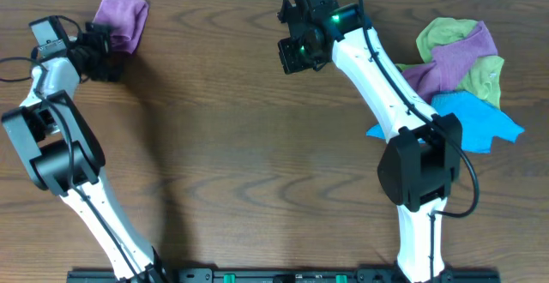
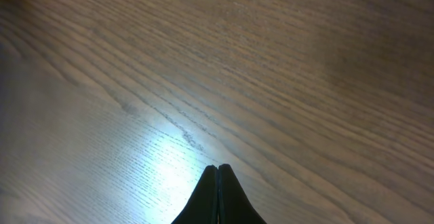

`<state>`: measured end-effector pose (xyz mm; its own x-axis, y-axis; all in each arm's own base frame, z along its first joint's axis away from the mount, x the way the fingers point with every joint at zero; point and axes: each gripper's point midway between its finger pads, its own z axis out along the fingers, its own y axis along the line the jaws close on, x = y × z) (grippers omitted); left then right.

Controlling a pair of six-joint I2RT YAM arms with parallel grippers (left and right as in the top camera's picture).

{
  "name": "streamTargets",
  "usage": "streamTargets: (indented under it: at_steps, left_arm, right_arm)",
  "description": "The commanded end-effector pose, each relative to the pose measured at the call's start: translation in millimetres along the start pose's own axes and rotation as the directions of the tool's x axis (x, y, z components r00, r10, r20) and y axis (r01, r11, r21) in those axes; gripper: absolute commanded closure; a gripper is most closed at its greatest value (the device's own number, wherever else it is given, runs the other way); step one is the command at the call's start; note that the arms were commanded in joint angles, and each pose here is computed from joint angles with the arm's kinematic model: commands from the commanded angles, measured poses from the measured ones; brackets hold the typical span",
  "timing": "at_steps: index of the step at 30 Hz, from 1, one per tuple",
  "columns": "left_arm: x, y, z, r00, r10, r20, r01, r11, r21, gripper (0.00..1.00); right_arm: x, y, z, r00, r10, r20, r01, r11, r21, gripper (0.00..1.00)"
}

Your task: Fold the cloth

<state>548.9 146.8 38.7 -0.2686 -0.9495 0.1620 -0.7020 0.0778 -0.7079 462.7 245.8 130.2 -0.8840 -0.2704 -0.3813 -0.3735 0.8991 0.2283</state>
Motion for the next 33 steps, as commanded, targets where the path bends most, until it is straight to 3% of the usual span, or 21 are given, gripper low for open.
streamTargets:
  at_steps: [1,3,6,7,10,12,14,16,20,26,29,33]
  left_arm:
    - [-4.3,-26.0,-43.5,0.962,0.254,0.104,-0.251,0.967,-0.041,0.04]
    - [5.5,-35.3,-70.9,0.93,0.351,0.113,-0.343,0.936,-0.079,0.05]
    - [23.0,-47.6,-111.7,0.865,0.484,0.128,-0.467,0.872,-0.145,0.05]
    - [28.5,-51.0,-124.2,0.834,0.536,0.132,-0.514,0.841,-0.171,0.05]
    - [54.8,-64.8,-160.7,0.685,0.721,0.107,-0.692,0.689,-0.216,0.05]
    - [83.5,-75.3,-183.0,0.578,0.812,0.074,-0.79,0.581,-0.196,0.04]
    - [110.0,-81.4,-200.3,0.5,0.865,0.053,-0.845,0.5,-0.187,0.05]
    - [135.8,-87.5,-214.1,0.459,0.887,0.049,-0.871,0.46,-0.174,0.05]
    - [193.0,-93.2,-247.1,0.339,0.94,0.045,-0.918,0.341,-0.204,0.04]
    - [290.6,-81.9,-319.6,0.086,0.991,0.103,-0.96,0.11,-0.257,0.05]
    - [307.5,-57.2,-328.1,0.066,0.992,0.105,-0.968,0.089,-0.234,0.04]
    - [303.2,-1.7,-306.1,0.132,0.99,0.044,-0.962,0.139,-0.235,0.05]
  right_arm:
    - [-9.0,8.2,-15.0,0.999,-0.011,0.04,0.011,1.0,0.0,0.99]
    - [-10.2,8.2,-17.9,0.999,-0.011,0.047,0.011,1.0,0.0,0.95]
    - [-13.4,6.1,-27.9,0.998,-0.014,0.066,0.013,1.0,0.008,0.67]
    - [-15.4,4.0,-35.1,0.997,-0.017,0.079,0.016,1.0,0.017,0.52]
    - [-21.3,-12.8,-67.7,0.991,-0.015,0.132,0.002,0.995,0.098,0.18]
    - [-23.0,-24.3,-100.3,0.984,-0.056,0.169,0.03,0.989,0.147,0.07]
    - [-18.9,-32.9,-133.1,0.978,-0.068,0.195,0.031,0.982,0.184,0.05]
    - [-9.7,-43.8,-163.9,0.976,-0.062,0.21,0.01,0.97,0.242,0.05]
    - [25.7,-53.2,-219.8,0.979,-0.043,0.199,-0.022,0.949,0.315,0.17]
    - [78.5,-36.9,-304.7,0.925,-0.084,0.37,-0.05,0.941,0.336,0.2]
    - [115.8,-39.3,-312.1,0.888,-0.107,0.447,-0.061,0.937,0.345,0.18]
    - [171.1,-44.4,-273.2,0.865,-0.109,0.49,-0.056,0.949,0.31,0.1]
